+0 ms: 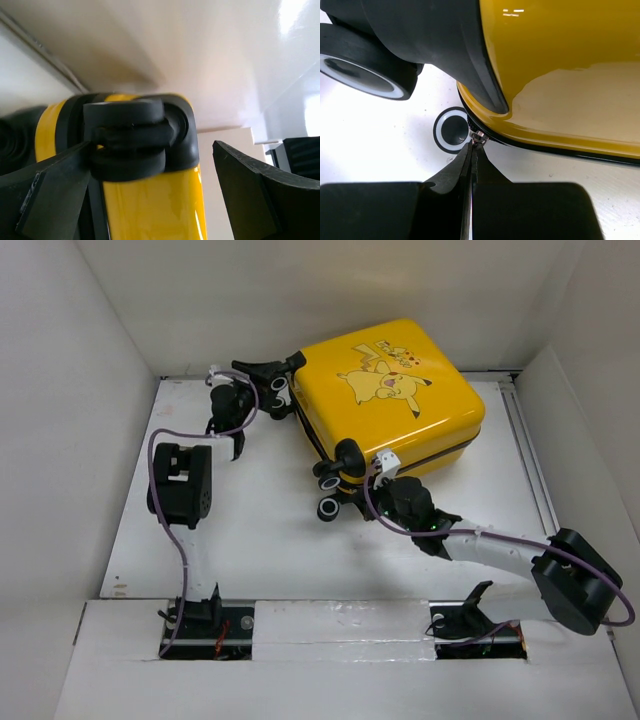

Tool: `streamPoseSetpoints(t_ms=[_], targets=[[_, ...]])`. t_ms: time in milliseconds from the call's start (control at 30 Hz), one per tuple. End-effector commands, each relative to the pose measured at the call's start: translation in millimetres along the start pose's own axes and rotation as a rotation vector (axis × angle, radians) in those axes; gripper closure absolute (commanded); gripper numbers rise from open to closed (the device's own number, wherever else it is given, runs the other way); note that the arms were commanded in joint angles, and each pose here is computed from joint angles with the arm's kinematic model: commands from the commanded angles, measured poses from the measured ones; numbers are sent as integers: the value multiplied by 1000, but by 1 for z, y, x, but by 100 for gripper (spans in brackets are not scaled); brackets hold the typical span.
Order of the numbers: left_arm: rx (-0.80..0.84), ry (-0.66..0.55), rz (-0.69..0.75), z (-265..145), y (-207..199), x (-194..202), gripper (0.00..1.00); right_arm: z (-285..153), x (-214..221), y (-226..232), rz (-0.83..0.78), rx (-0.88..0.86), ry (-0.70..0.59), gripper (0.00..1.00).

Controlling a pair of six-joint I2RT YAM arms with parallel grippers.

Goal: Pack the luggage

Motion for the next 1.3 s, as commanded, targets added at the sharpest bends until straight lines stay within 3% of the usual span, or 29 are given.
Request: streamPoseSetpoints(t_ms=[0, 100, 267, 567, 700, 733, 833, 867, 933, 1100, 1167, 1233, 1267], targets=[[116, -3, -4, 17, -36, -11, 0, -8, -30, 63, -14, -254, -94, 100], [133, -1, -36, 31, -39, -16, 0, -6, -26, 63, -14, -252, -85, 100], [60, -23, -57, 50, -10, -23, 3, -8, -27, 63, -4, -252, -84, 100], [120, -22, -61, 66, -25, -28, 19, -8, -25, 62, -4, -250, -75, 100], [118, -31, -62, 68, -22, -30, 45, -7, -22, 62, -4, -248, -66, 100], [108, -31, -65, 69, -16, -30, 57, -7, -22, 62, -4, -248, -66, 100], [118, -32, -62, 72, -18, -31, 69, -7, -22, 62, -4, -248, -66, 100], [127, -32, -60, 72, -20, -31, 83, -7, -20, 61, -4, -245, -56, 100], [127, -21, -50, 72, -20, -29, 98, -8, -19, 59, -4, -235, -60, 100], [133, -34, -1, 56, -20, -31, 100, -15, -29, 57, -2, -218, -86, 100], [83, -53, 6, 37, 2, -33, 100, -19, -34, 48, 5, -217, -95, 100], [146, -81, 26, 14, -16, -43, 100, -25, -44, 42, 10, -223, -116, 100], [100, -80, 13, -1, 8, -37, 100, -24, -50, 33, 5, -221, -127, 100]])
Point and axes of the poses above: each gripper's point midway between its finger pads, its own z axis out along the fingers, its own y axis along the line the jaws close on, x = y × z, the point moved 1 cm from there along -z, back along the fingers, and after that the axes turned 5 degrees about -z, right-handed, at the moved point
